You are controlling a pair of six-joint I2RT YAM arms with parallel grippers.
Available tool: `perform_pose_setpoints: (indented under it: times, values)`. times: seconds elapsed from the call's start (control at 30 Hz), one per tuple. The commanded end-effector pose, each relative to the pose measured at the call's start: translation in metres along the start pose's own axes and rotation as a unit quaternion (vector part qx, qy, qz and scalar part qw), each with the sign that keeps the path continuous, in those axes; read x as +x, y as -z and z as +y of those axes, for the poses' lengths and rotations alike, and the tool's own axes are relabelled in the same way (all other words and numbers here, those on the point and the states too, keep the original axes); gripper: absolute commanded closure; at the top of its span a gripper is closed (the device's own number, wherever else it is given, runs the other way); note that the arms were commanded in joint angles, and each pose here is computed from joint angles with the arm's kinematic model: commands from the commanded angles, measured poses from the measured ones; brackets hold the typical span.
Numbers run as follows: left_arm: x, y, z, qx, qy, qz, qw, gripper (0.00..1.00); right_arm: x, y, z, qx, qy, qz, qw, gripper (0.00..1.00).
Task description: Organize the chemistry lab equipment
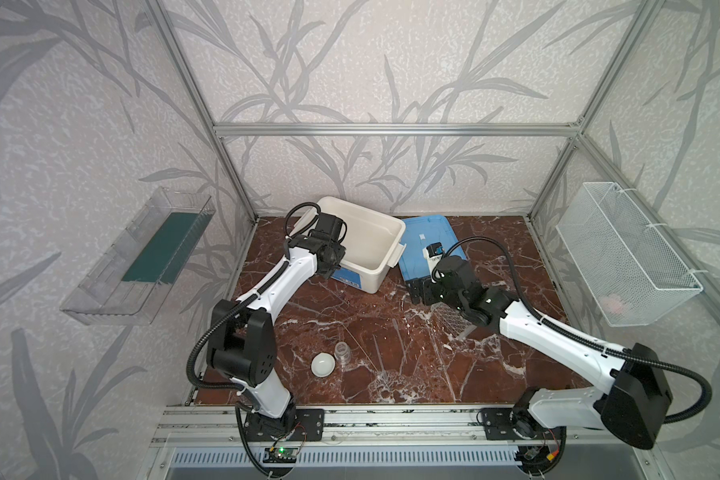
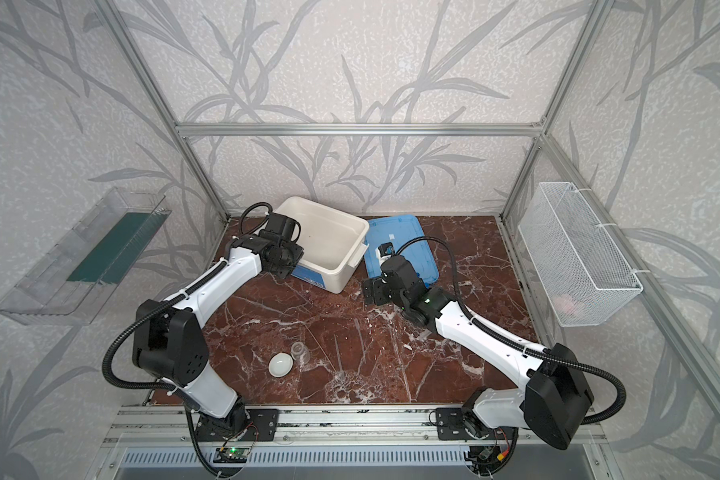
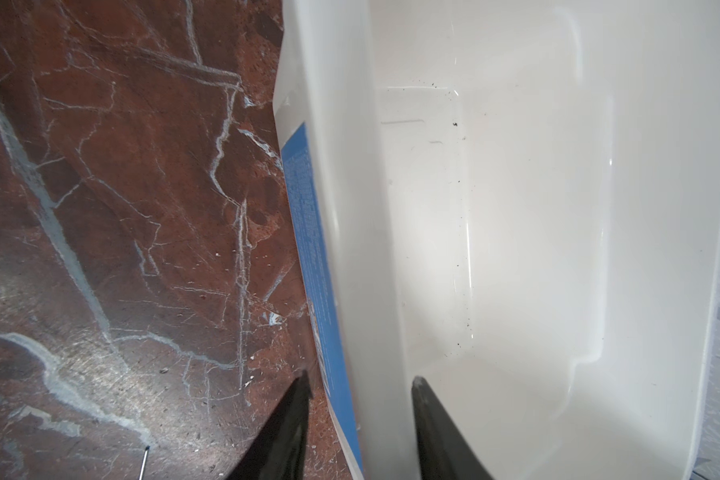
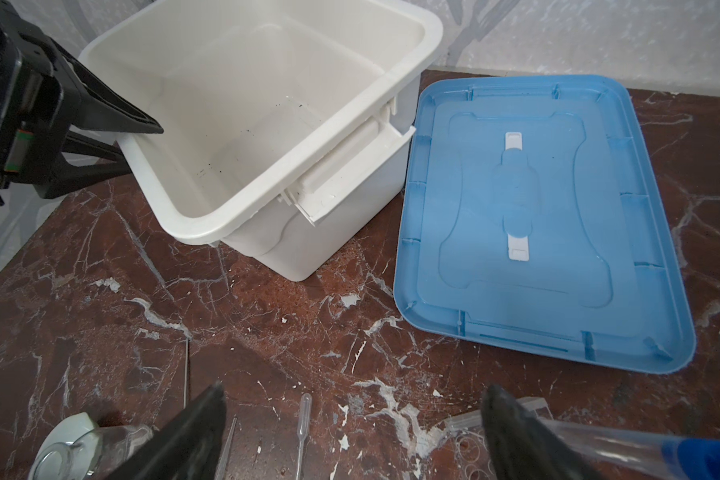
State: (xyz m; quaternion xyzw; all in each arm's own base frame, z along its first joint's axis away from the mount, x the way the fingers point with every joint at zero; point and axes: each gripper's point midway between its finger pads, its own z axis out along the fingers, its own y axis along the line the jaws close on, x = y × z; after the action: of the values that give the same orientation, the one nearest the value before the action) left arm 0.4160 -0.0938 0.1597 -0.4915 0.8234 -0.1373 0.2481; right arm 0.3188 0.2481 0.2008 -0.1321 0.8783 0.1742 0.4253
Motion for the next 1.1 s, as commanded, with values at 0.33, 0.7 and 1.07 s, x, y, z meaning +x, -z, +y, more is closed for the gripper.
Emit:
perform_pose_setpoints:
  times: [0.33, 0.7, 1.07]
  values:
    - [-0.001, 0.027, 0.025, 0.01, 0.1, -0.053, 0.994, 0.79, -0.002, 0.01, -0.006, 0.007, -0.001, -0.014, 1.0, 0.06]
    - [0.027, 0.041, 0.047, 0.036, 0.128, -0.112, 0.985, 0.78, 0.001, 0.01, -0.005, 0.005, -0.004, -0.01, 1.0, 0.06]
    - [0.051, 0.054, 0.051, 0.07, 0.087, -0.099, 0.989, 0.24, -0.005, 0.021, -0.011, 0.013, -0.007, -0.031, 0.999, 0.06]
